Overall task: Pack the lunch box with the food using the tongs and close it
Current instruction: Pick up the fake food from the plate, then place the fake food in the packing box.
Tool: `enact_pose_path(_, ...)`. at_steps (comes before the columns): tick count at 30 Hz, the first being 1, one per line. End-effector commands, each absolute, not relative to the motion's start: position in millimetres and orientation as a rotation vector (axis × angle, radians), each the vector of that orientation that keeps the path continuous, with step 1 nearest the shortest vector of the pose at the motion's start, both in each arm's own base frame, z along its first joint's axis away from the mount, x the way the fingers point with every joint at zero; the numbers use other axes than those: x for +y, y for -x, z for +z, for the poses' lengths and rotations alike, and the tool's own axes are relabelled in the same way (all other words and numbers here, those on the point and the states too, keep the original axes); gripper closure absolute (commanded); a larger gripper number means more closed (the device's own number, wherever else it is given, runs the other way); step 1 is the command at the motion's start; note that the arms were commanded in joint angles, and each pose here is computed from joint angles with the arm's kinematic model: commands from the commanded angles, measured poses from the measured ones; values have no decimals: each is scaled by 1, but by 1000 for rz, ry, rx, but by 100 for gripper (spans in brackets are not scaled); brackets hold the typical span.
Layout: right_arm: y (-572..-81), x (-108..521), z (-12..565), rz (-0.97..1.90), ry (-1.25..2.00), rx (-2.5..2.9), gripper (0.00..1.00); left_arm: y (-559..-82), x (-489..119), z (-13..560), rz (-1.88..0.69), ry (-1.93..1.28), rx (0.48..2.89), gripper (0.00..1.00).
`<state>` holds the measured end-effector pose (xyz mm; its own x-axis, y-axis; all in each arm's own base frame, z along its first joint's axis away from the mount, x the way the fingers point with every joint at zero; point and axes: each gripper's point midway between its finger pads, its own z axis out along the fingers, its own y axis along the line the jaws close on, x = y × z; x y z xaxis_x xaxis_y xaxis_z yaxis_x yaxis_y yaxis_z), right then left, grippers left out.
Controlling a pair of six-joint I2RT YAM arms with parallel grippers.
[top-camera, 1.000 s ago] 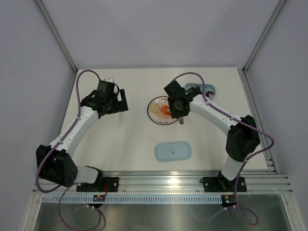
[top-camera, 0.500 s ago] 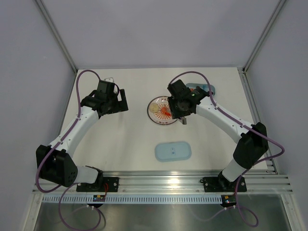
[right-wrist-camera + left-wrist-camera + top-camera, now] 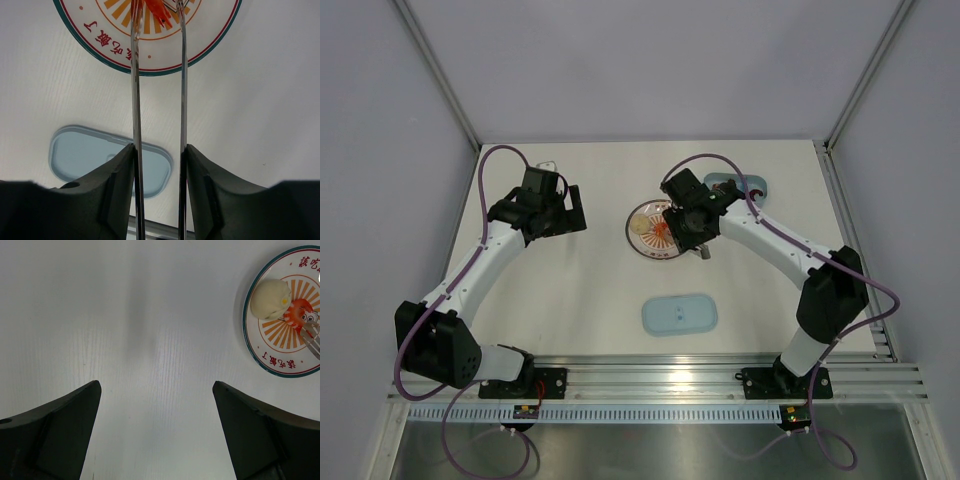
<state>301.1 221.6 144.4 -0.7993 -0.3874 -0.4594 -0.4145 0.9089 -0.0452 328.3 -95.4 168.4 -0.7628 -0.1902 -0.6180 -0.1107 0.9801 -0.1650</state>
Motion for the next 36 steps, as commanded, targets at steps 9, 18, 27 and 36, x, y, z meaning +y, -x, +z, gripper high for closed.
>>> enact_pose_path(9, -304, 227, 123, 76, 676, 2611, 47, -332, -94, 181, -166, 224, 2389, 1)
enact_pose_path(18, -302, 227, 134, 88, 664, 2602, 71, -332, -95, 179, -169, 224, 2397, 1)
enact_pose_path(27, -307, 221, 178, 94, 579, 2505, 88, -333, -96, 176, -174, 224, 2401, 1)
enact_pose_path(36, -352, 193, 214, 65, 351, 2419, 88, -333, -94, 175, -159, 219, 2400, 1)
